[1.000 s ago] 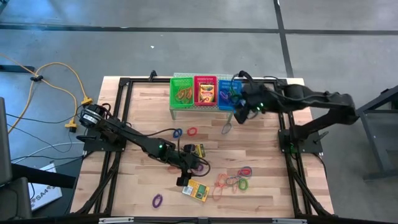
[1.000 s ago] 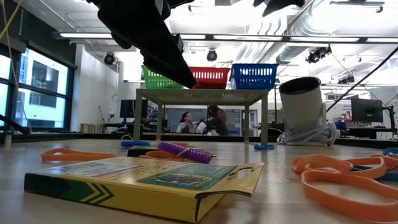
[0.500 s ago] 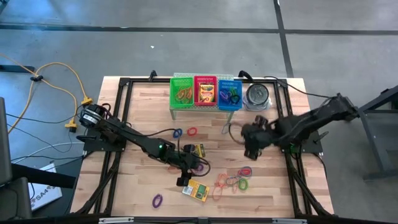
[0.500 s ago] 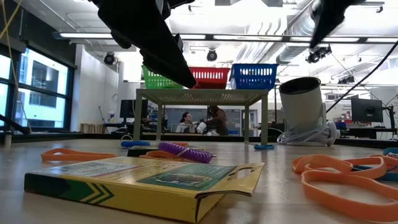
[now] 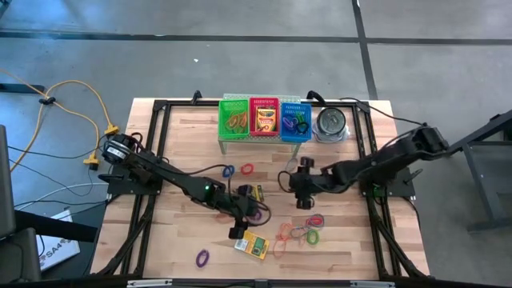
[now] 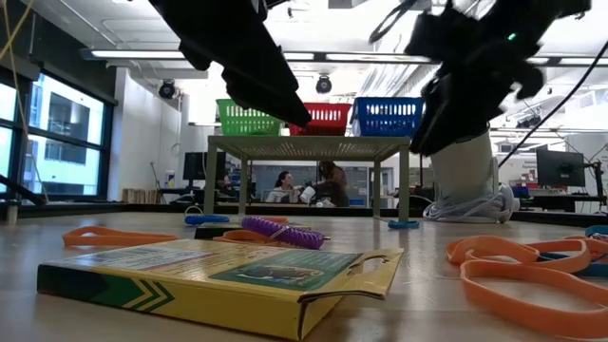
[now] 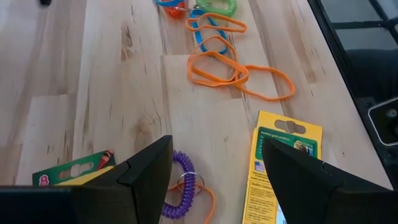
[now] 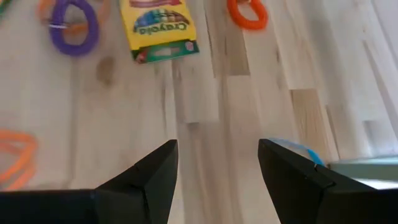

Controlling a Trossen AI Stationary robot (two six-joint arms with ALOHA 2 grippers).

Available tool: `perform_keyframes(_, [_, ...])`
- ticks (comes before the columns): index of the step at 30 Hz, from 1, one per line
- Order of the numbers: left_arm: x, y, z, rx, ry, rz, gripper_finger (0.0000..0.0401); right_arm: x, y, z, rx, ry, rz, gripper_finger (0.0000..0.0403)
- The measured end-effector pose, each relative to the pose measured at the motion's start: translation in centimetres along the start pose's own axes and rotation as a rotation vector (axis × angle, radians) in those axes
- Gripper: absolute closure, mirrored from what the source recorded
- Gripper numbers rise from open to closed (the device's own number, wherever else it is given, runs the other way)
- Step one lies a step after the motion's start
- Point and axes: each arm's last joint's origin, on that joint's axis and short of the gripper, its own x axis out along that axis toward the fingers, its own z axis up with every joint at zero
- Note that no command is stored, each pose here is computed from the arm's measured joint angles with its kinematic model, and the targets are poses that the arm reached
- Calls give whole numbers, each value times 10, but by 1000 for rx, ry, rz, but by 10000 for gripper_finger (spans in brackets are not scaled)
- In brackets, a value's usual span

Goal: Pick & Place Office Desk Supplies
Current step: Put the top blue rubber band into the green bin on the shelf

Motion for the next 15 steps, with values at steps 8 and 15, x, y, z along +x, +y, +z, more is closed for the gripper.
perform_keyframes(8, [0,0,0,1,0,0,159,43,-13,-8,28,114,-93,192])
perform_keyframes(15, [0,0,0,9,0,0,159,70,-21,-16,45,171,-137,192])
